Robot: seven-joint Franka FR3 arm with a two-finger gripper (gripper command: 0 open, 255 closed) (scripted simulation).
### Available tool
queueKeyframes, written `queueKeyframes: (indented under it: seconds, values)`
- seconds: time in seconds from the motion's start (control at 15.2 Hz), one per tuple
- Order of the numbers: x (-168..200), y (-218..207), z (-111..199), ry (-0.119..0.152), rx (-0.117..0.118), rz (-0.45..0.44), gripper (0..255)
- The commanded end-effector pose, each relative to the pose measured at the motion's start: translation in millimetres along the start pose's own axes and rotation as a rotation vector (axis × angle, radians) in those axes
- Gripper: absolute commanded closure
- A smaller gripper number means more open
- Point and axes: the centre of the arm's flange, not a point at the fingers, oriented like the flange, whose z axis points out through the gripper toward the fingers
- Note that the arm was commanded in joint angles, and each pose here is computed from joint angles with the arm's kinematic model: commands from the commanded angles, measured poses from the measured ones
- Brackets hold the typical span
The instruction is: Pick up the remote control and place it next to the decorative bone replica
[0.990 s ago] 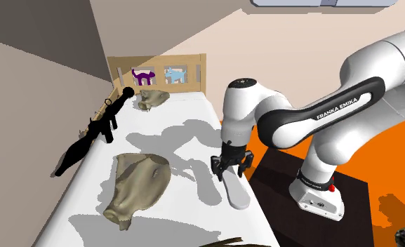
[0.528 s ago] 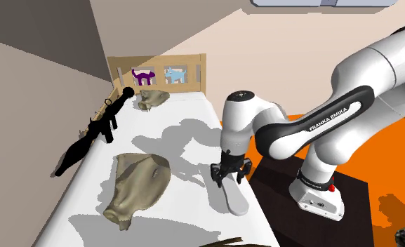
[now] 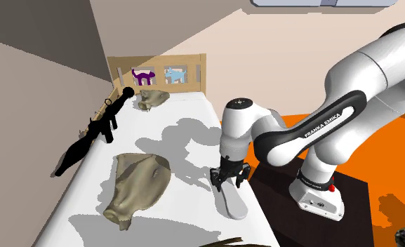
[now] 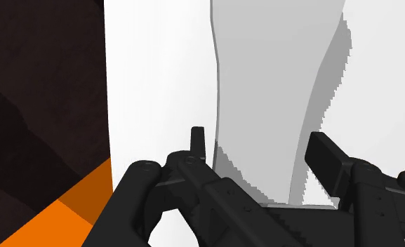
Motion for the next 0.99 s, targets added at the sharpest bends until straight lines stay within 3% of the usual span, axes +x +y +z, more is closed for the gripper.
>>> queueKeyframes:
  seconds: [0.0, 0.13, 0.2, 0.53, 0.79, 0.92]
  values:
    - [0, 0, 0, 0.0, 0.0, 0.0, 255]
    - [0, 0, 0, 0.0, 0.0, 0.0, 255]
    - [0, 0, 0, 0.0, 0.0, 0.0, 0]
    - [0, 0, 0, 0.0, 0.0, 0.0, 0]
    - [0, 0, -50, 0.0, 0.0, 0.0, 0]
    - [0, 0, -50, 0.0, 0.0, 0.0, 0]
